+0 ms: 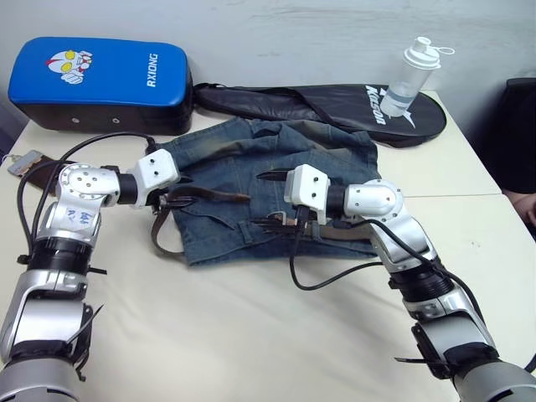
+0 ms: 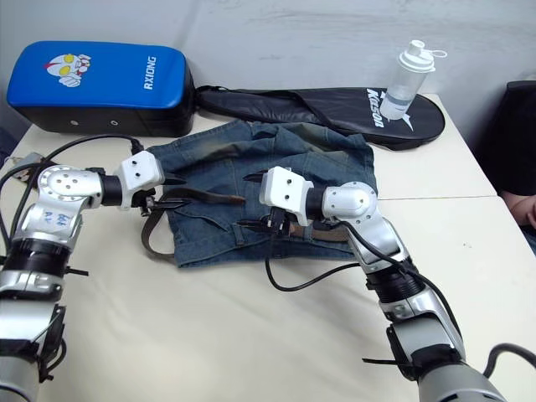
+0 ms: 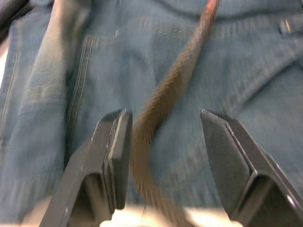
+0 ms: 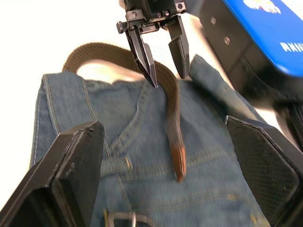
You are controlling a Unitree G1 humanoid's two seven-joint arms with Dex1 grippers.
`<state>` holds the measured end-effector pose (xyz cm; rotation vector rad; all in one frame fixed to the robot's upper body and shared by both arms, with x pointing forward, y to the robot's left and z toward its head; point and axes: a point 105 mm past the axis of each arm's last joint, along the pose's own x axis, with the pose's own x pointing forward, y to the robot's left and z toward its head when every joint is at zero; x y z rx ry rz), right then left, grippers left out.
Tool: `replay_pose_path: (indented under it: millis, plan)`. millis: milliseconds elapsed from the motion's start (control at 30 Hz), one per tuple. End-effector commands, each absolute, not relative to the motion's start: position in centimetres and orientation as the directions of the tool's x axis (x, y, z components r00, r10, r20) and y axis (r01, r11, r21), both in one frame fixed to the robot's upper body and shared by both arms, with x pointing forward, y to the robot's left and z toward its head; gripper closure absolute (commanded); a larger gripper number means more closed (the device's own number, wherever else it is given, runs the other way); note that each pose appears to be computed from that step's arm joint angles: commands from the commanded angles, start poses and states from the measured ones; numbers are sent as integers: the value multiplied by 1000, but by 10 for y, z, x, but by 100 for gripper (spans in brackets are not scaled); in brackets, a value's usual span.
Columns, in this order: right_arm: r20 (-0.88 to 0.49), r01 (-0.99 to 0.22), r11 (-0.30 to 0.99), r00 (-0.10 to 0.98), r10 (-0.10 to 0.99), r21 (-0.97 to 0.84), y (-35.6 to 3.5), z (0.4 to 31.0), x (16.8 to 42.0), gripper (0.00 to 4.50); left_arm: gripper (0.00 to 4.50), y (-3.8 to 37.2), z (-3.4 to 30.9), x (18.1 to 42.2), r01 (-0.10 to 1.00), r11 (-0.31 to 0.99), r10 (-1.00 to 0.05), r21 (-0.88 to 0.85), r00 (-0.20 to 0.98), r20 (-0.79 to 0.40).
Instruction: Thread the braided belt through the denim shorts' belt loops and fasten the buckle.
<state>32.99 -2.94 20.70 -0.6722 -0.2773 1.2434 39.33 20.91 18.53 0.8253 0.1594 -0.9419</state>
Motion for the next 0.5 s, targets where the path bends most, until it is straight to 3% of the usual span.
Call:
replay_pose_path:
  millis: [33, 200, 300, 433, 500]
  plan:
    - [-106, -742, 212, 356, 928, -636, -36, 224, 324, 14, 188, 203, 185, 402, 778, 244, -663, 579, 570, -486]
    - [-110, -729, 258, 415, 903, -634, -47, 223, 322, 14, 188, 191, 169, 410, 796, 130, -627, 591, 528, -573]
    - [-112, -723, 275, 438, 892, -633, -50, 223, 323, 0, 264, 183, 165, 405, 828, 88, -669, 554, 461, -584]
    - [-120, -717, 286, 458, 881, -636, -53, 222, 325, 0, 443, 183, 170, 401, 833, 60, -689, 550, 433, -580]
    - [-120, -711, 301, 475, 872, -635, -54, 223, 328, 0, 443, 184, 179, 399, 823, 66, -718, 564, 432, -546]
